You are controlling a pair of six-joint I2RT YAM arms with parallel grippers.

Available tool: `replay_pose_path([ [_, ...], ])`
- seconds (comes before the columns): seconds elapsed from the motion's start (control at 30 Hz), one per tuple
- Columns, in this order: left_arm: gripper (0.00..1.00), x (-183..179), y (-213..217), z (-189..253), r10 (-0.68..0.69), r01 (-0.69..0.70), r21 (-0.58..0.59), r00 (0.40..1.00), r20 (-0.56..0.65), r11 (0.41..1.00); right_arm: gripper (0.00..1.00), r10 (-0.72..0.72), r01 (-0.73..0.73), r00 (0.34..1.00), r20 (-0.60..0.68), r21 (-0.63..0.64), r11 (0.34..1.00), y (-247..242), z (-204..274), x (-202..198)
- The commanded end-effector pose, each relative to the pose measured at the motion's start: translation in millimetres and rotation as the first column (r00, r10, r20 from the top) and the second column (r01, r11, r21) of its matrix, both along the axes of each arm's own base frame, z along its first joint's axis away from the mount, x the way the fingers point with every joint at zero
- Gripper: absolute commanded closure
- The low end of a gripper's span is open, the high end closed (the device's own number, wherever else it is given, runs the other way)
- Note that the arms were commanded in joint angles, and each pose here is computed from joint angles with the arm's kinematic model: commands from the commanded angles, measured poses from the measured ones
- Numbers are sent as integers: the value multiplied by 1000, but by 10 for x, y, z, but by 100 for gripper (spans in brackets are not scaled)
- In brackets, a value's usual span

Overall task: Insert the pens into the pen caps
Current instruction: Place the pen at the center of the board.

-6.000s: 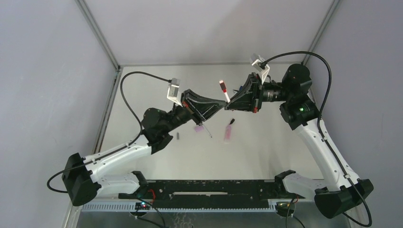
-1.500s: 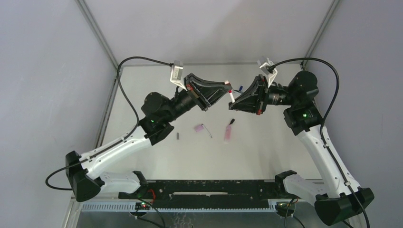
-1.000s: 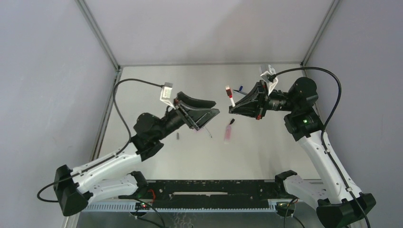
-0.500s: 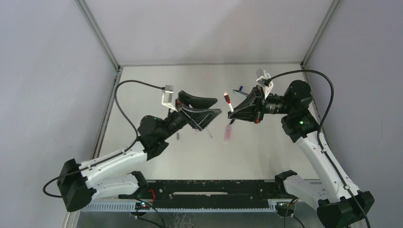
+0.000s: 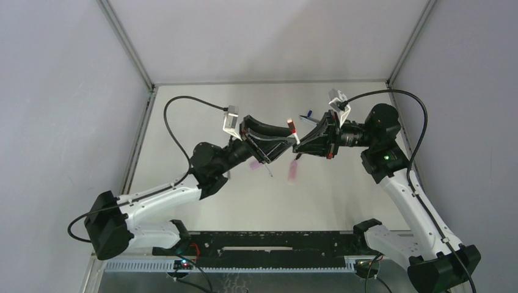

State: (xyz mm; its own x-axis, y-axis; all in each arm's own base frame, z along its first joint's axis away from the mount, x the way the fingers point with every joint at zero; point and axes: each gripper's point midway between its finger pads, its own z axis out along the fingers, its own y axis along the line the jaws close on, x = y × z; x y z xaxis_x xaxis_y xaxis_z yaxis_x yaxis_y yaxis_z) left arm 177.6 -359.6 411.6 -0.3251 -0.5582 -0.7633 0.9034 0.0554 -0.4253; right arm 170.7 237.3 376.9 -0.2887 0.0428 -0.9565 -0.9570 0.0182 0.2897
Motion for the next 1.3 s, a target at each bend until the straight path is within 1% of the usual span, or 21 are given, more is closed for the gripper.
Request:
replay_pose_path([
  [0.0,50,-122,13,337,-40,46,-76,996,84,996,100,4,-5,999,32,17,1000,20,50,-6],
  [0.17,56,-124,-37,335,-62,69,-77,994,85,995,100,7,-8,1000,30,19,1000,28,57,-6],
  [0.37,58,-140,-56,365,-81,89,-93,993,89,992,100,7,-7,1000,25,17,1000,35,45,-2],
  [0.47,66,-150,-59,376,-88,97,-100,992,92,990,100,8,-8,1000,23,15,1000,42,34,4],
  [0.57,76,-167,-68,387,-101,111,-104,990,96,988,100,8,-8,1000,23,16,1000,46,35,6],
  [0.6,83,-174,-70,391,-105,115,-106,990,99,988,100,8,-8,1000,22,15,1000,46,35,6],
  [0.63,94,-185,-75,393,-112,122,-107,989,100,987,100,7,-8,1000,22,15,1000,45,34,6],
  [0.67,99,-186,-73,401,-113,124,-110,988,103,986,100,8,-8,1000,23,15,1000,46,32,7],
  [0.77,100,-198,-62,405,-117,129,-118,988,106,985,100,4,-5,1000,21,12,1000,44,24,9],
  [0.8,100,-189,-57,392,-110,122,-117,988,104,986,98,2,-2,1000,21,11,1000,44,17,13],
  [0.83,100,-180,-52,374,-104,115,-116,990,100,987,92,0,0,1000,21,9,1000,42,11,14],
  [0.97,100,-118,3,269,-68,76,-108,995,78,991,63,-11,12,1000,18,-6,1000,24,-43,31],
  [1.07,100,-56,42,141,-43,47,-76,998,52,996,46,-19,19,999,26,-19,1000,-4,-84,40],
  [1.1,100,-29,63,96,-31,34,-63,999,43,997,42,-21,21,1000,6,-32,999,-19,-132,33],
  [1.17,100,38,126,-9,4,-4,-34,1000,21,999,36,-28,28,1000,7,-49,998,-50,-196,44],
  [1.27,100,138,220,-186,63,-63,24,998,-8,998,32,-43,44,999,10,-76,996,-102,-292,61],
])
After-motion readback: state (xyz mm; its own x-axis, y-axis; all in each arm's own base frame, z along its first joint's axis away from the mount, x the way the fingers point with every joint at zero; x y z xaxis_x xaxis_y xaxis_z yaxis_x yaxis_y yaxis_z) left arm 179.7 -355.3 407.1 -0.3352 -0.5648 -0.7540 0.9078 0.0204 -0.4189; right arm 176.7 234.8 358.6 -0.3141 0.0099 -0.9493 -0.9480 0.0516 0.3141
